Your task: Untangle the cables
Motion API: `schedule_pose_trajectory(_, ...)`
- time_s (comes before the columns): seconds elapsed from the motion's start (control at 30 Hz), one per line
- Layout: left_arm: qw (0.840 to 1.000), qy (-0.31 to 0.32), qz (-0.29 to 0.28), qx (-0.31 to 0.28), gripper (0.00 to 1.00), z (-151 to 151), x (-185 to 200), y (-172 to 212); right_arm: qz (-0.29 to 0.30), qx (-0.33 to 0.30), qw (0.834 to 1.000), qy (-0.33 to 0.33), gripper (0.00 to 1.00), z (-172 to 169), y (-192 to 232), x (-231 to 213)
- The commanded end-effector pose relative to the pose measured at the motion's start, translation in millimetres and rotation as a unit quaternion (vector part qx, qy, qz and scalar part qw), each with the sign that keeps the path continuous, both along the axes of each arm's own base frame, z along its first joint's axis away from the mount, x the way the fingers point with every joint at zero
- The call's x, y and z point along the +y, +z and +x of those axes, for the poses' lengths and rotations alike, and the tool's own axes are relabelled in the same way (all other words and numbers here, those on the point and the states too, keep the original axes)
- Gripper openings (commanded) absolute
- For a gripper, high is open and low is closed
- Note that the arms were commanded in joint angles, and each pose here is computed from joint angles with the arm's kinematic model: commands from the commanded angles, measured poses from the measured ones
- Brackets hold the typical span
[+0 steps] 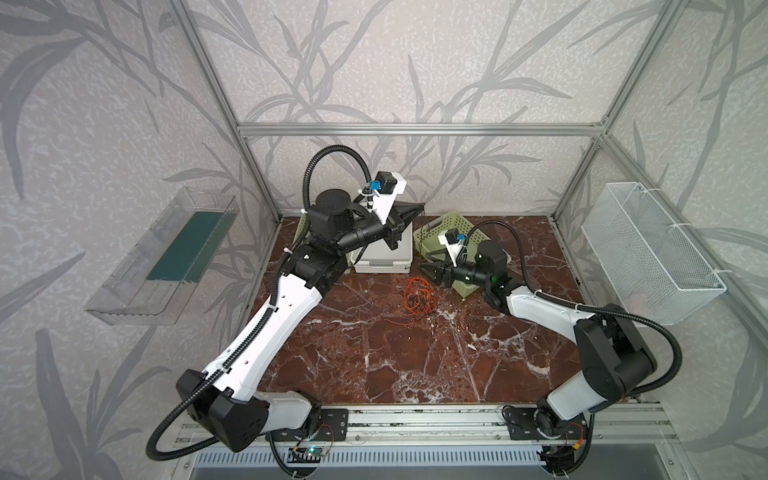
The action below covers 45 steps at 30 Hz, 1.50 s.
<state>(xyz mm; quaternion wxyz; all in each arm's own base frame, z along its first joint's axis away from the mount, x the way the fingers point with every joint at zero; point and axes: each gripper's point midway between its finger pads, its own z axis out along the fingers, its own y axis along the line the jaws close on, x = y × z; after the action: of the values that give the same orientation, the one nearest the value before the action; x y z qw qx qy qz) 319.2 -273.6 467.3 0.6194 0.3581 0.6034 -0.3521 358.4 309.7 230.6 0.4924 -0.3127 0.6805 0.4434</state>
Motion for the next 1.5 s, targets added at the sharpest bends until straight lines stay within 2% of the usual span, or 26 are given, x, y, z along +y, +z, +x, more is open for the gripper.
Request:
schedule_pose_trajectory(0.0,0.999,-0.012,-0.014,-0.026,0.0,-6,-2,19,0.057,-0.017,0.997,0.04,0.61,-7,22,10)
schedule_pose_trajectory(0.2,1.0,-0.002,-0.01,-0.03,0.0,-9,2,20,0.048,-0.035,0.998,-0.005,0.61,-12,19,-6)
schedule_pose_trajectory(0.37,0.999,0.0,-0.011,-0.032,0.0,-10,2,20,-0.021,-0.032,0.999,-0.024,0.65,-24,-3,-21)
schedule_pose_trajectory(0.63,0.999,-0.009,-0.011,-0.038,0.0,-9,-5,23,-0.027,-0.037,0.999,0.029,0.68,-45,-14,-5)
schedule_pose_trajectory(0.7,0.999,-0.013,-0.012,-0.039,0.0,-10,-7,25,-0.043,-0.047,0.998,0.018,0.69,-41,-15,1)
schedule_pose_trajectory(0.83,0.999,-0.017,-0.016,-0.042,0.0,-13,-9,28,-0.039,-0.06,0.997,-0.03,0.68,-18,-8,5)
schedule_pose_trajectory(1.03,0.997,-0.008,-0.046,-0.055,0.0,-11,-11,46,-0.021,-0.027,0.997,-0.065,0.59,7,-22,10)
schedule_pose_trajectory(1.17,0.996,0.006,-0.057,-0.07,0.0,-8,-11,60,-0.011,-0.006,0.996,-0.089,0.44,18,-36,9)
schedule_pose_trajectory(1.33,0.993,0.017,-0.076,-0.091,0.0,-3,-10,88,-0.037,0.027,0.994,-0.103,0.34,25,-65,11)
schedule_pose_trajectory(1.47,0.99,0.022,-0.084,-0.109,0.0,2,-12,109,-0.081,0.06,0.988,-0.115,0.3,29,-91,9)
